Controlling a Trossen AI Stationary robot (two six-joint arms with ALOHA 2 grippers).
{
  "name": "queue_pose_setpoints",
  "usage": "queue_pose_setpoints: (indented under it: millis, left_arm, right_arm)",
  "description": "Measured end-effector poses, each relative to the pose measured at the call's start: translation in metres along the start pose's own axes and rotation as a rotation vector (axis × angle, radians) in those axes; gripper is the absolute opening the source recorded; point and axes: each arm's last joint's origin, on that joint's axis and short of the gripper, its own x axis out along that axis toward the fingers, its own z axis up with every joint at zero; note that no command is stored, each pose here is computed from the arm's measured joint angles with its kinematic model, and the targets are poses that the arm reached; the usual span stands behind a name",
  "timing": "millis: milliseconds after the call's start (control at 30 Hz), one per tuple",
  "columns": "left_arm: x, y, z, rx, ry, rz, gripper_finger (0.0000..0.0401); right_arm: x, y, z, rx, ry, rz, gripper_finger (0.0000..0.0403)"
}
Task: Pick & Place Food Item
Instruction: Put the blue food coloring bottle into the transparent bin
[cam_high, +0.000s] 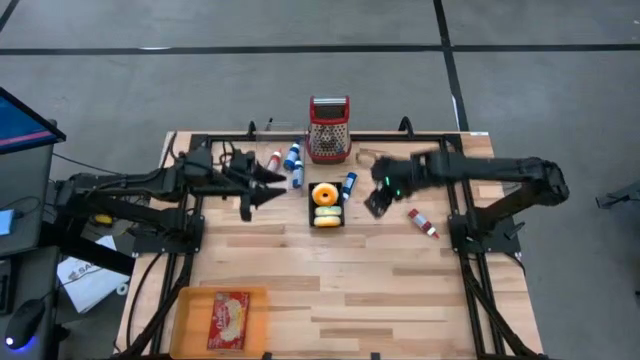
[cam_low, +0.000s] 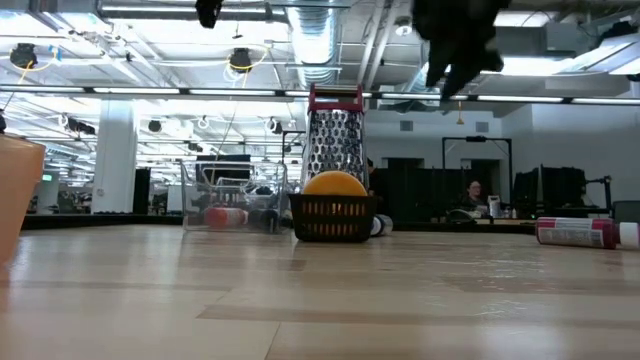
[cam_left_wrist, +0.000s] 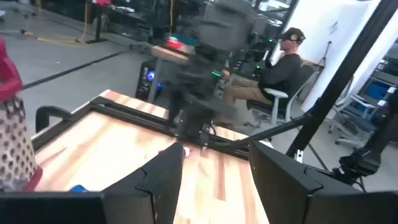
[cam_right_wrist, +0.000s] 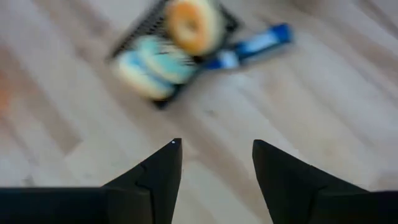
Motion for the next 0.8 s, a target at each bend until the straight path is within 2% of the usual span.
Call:
queue_pose_setpoints:
  millis: [167, 300, 467, 567, 700, 800]
  left_arm:
    - [-0.001, -0.022, -0.006, -0.032, -0.029, 0.040, 0.0182]
    - [-0.005, -0.038, -0.007, -0.054, -0.080, 0.056, 0.0182]
    - [-0.009, -0.052, -0.009, -0.080, -0.112, 0.081, 0.0182]
    - [-0.013, -0.060, -0.011, -0.087, -0.127, 0.084, 0.0182]
    - [-0.017, -0.069, -0.012, -0.094, -0.135, 0.075, 0.0182]
    - [-0.019, -0.074, -0.013, -0.100, -0.138, 0.053, 0.0182]
  right_arm:
    - [0.031, -0.053, 0.031, 0.174, 0.105, -0.159, 0.0180]
    - [0.062, -0.076, 0.053, 0.302, 0.089, -0.216, 0.0165]
    - [0.092, -0.078, 0.077, 0.471, -0.035, -0.145, 0.0158]
    - [0.100, -0.070, 0.081, 0.527, -0.081, -0.109, 0.0157]
    - [0.112, -0.062, 0.069, 0.595, -0.112, -0.131, 0.0157]
    - [0.118, -0.059, 0.049, 0.686, -0.173, -0.141, 0.0157]
